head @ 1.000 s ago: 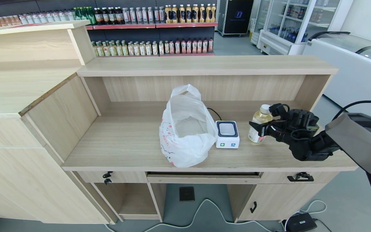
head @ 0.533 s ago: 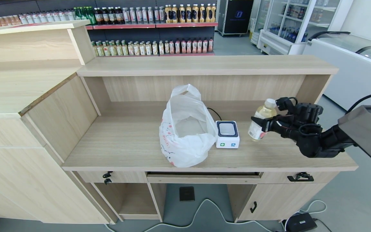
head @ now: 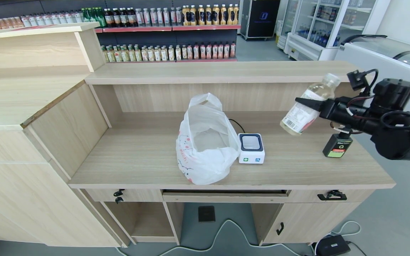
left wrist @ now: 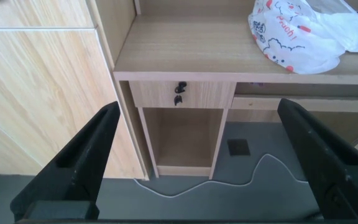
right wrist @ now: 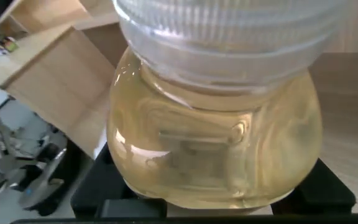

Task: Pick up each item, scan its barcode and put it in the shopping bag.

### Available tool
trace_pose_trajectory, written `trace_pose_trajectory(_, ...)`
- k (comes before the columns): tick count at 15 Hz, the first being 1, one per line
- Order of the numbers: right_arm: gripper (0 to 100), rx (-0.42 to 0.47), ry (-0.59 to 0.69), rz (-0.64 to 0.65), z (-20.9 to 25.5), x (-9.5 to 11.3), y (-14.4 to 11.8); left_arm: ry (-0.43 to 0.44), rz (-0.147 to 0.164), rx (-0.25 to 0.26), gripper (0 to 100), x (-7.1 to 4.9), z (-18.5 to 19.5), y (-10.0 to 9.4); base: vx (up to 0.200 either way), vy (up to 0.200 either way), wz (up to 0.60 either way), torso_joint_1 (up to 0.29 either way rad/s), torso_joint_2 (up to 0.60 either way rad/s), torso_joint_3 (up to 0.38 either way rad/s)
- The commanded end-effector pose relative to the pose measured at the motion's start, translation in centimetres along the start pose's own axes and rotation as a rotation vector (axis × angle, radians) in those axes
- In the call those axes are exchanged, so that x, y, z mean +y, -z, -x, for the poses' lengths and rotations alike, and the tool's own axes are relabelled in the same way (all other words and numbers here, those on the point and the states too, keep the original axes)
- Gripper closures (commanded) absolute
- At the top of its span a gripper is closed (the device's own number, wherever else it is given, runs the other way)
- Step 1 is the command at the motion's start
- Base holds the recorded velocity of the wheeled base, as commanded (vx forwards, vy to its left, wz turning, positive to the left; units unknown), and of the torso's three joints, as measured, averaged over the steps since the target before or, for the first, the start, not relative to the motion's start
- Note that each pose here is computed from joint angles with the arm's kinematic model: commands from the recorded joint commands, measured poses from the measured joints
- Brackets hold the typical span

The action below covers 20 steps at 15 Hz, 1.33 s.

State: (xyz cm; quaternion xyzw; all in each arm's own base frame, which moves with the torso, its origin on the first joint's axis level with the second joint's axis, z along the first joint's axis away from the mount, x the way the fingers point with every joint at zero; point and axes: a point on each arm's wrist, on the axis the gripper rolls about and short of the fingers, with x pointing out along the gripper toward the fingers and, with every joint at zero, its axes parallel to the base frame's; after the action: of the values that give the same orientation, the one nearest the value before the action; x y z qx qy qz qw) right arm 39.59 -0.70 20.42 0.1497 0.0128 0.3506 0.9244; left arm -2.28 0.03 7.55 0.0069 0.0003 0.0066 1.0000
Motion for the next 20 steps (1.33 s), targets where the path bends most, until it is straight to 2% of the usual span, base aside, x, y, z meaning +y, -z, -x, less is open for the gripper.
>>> trace_pose_trajectory(1, 100, -0.03, -0.122, -0.012, 2.6, 4.8, -3.7, -0.001, 0.0, 0.0, 0, 0.0, 0.0, 0.0, 0.0, 0.0, 0.0, 0.0, 0.0, 0.0)
trace_pose_trajectory(4, 100, 0.05, -0.326, -0.056, 4.6, 8.9, -4.5, 0.001, 0.0, 0.0, 0, 0.0, 0.0, 0.0, 0.0, 0.0, 0.0, 0.0, 0.0, 0.0)
trace_pose_trajectory(7, 100, 0.095, -0.453, -0.102, 5.7, 11.6, -5.8, -0.001, 0.0, 0.0, 0, 0.0, 0.0, 0.0, 0.0, 0.0, 0.0, 0.0, 0.0, 0.0)
trace_pose_trajectory(14, 100, 0.179, -0.649, -0.168, 6.9, 16.4, -8.1, 0.001, 0.0, 0.0, 0, 0.0, 0.0, 0.0, 0.0, 0.0, 0.0, 0.0, 0.0, 0.0)
trace_pose_trajectory(17, 100, 0.188, -0.675, -0.179, 6.9, 17.2, -8.3, -0.001, 0.0, 0.0, 0, 0.0, 0.0, 0.0, 0.0, 0.0, 0.0, 0.0, 0.0, 0.0)
trace_pose_trajectory(20, 100, 0.22, -0.717, -0.253, 8.3, 19.7, -8.6, 0.001, 0.0, 0.0, 0, 0.0, 0.0, 0.0, 0.0, 0.0, 0.0, 0.0, 0.0, 0.0)
